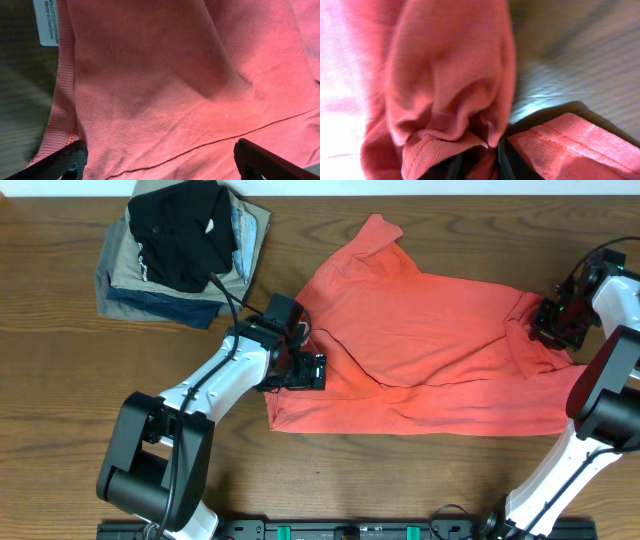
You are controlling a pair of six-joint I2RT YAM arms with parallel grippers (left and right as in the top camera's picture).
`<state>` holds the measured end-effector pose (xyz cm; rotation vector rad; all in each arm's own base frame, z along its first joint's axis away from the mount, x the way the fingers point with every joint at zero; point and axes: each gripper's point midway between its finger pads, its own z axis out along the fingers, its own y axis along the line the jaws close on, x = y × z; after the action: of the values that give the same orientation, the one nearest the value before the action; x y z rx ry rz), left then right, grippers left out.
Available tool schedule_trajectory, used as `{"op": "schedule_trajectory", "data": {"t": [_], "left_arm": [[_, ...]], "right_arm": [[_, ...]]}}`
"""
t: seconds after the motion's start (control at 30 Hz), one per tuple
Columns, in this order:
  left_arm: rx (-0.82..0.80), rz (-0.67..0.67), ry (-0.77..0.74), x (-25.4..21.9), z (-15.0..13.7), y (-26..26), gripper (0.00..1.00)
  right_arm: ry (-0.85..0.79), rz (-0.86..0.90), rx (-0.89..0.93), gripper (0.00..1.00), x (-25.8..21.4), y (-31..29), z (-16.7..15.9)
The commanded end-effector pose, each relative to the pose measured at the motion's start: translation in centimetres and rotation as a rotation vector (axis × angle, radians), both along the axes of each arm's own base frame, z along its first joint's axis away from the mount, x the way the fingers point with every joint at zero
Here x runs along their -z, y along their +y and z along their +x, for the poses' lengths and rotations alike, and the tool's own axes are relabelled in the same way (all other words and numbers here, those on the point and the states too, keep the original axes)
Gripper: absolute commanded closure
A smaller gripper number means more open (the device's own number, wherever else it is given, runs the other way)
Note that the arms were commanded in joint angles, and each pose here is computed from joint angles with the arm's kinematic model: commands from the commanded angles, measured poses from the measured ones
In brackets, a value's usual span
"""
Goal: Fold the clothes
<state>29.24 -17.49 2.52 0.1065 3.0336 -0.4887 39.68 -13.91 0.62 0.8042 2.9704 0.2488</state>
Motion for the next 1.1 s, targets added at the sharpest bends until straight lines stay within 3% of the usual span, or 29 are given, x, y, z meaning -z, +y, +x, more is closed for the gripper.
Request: {"op": "schedule_trajectory", "data": {"t": [0.0,0.13,0.23,0.53,0.83,1.07], "left_arm": [[0.003,0.008,0.02,0.6,-0.5,0.2,0.06],[0.003,0.008,0.02,0.6,-0.5,0.2,0.06],[0.003,0.008,0.021,0.6,-0.5,0.2,0.06],[0.003,0.008,0.021,0.6,-0.5,0.2,0.06],[0.002,0.008,0.021,0.6,-0.5,0.2,0.06],[0.003,0.008,0.023,0.6,-0.5,0.2,0.06]], "right_arm": [[-0.039,0.1,-0.053,0.76,-0.1,1.8,0.5],[-0.034,0.107,-0.065,0.78,0.0,2.2,0.3],[-0.019,0.088,-0.066,0.99,0.2,2.4,0.2],[0.045,-0.052,0.021,0.99,-0.4,-0.1,-0.9],[0.019,-0.341,0.167,0.99,-5.9,-4.9,-1.7],[-0.033,-0.404,0.249,0.99,-8.1,-6.8,-1.7]]}}
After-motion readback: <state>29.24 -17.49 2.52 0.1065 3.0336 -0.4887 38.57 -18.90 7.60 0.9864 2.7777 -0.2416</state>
